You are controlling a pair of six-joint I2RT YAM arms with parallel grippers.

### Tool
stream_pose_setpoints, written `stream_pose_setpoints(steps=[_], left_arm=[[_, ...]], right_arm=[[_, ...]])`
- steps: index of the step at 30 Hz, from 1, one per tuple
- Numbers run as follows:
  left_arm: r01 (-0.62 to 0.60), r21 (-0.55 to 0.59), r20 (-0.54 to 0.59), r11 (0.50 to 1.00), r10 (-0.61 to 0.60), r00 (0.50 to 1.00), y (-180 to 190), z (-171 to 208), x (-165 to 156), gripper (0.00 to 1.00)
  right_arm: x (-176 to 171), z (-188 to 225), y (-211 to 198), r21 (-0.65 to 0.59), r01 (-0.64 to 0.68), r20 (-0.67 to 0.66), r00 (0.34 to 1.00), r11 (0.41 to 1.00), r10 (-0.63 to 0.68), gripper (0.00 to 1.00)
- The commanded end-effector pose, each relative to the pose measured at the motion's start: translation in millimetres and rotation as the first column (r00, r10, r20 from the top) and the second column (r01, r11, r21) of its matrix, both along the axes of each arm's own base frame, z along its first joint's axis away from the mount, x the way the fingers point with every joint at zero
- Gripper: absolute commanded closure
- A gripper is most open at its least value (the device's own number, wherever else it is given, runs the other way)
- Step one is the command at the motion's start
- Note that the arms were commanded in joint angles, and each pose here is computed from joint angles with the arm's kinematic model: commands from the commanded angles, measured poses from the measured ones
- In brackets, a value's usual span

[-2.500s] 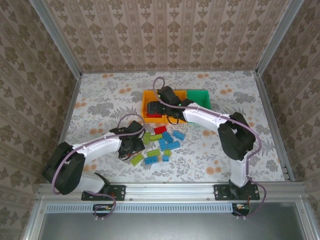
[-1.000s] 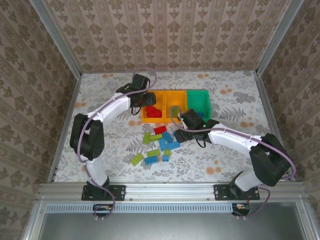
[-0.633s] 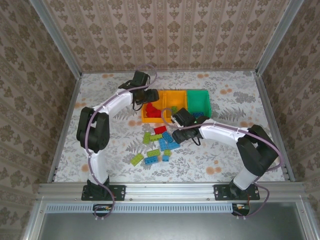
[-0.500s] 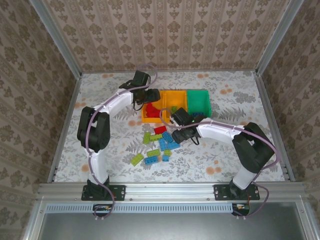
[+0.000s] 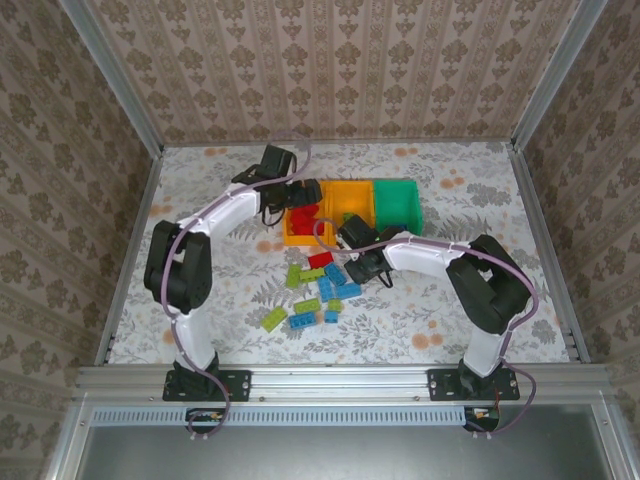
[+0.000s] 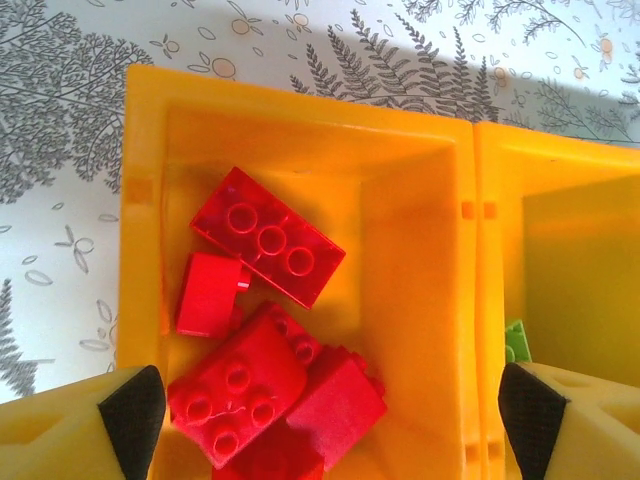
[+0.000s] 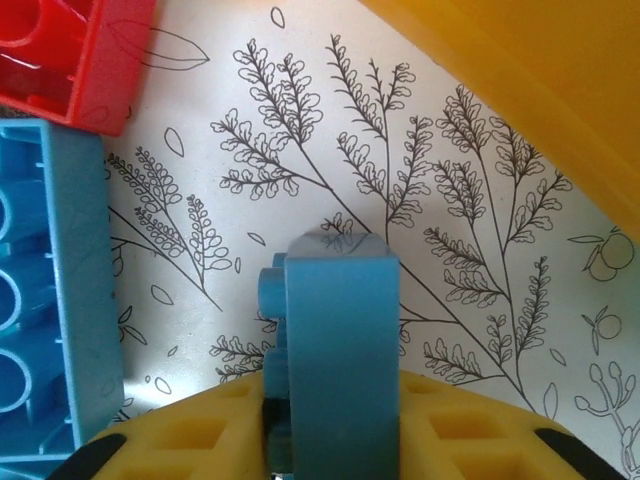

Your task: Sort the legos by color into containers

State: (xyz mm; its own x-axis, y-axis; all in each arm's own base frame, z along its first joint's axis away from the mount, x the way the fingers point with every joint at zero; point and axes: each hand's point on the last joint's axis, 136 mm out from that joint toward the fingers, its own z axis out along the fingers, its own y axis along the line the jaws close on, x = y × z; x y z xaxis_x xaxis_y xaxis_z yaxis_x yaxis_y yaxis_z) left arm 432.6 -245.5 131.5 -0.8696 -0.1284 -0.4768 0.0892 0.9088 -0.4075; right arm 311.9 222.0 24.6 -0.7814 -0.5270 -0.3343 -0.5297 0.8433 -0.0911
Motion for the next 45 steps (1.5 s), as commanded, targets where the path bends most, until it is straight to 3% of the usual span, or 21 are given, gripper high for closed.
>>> stream_pose_setpoints(steps=[1, 8, 11, 16, 21, 29, 39, 45], left_arm=[[-0.014, -0.014, 0.058, 1.000, 0.015, 0.998, 8, 25, -6, 0.10], [-0.023, 0.054, 0.086, 0.998, 0.018, 0.996, 31, 27, -30, 0.09], [-0.018, 0.092, 0.089, 0.996, 0.009, 0.996, 40, 24, -42, 0.09], [0.015, 0.213, 0.076, 0.977, -0.032, 0.997, 49, 11, -65, 0.09], [0.083, 0.314, 0.042, 0.946, -0.101, 0.994, 43, -4, -89, 0.08], [0.157, 0.319, -0.024, 0.935, -0.158, 0.987, 31, -31, -117, 0.08], [0.194, 0.303, -0.096, 0.933, -0.173, 0.980, 27, -55, -136, 0.13], [0.288, 0.285, -0.092, 0.914, -0.273, 0.958, 13, -58, -148, 0.15]], right_arm=[[1, 7, -6, -0.012, 0.007, 0.007, 1.000, 1.000, -0.007, 0.71], [6, 59, -10, 0.136, 0.054, 0.124, 0.990, 0.989, -0.071, 0.77], [19, 86, -25, 0.248, 0.135, 0.168, 0.969, 0.959, -0.180, 0.78], [53, 112, -81, 0.383, 0.362, 0.169, 0.877, 0.850, -0.450, 0.79], [84, 98, -113, 0.352, 0.493, 0.082, 0.830, 0.795, -0.551, 0.79], [119, 67, -120, 0.266, 0.567, 0.007, 0.808, 0.780, -0.590, 0.77], [129, 51, -118, 0.237, 0.607, -0.032, 0.785, 0.758, -0.619, 0.63], [125, 58, -116, 0.257, 0.599, -0.031, 0.789, 0.758, -0.613, 0.50]])
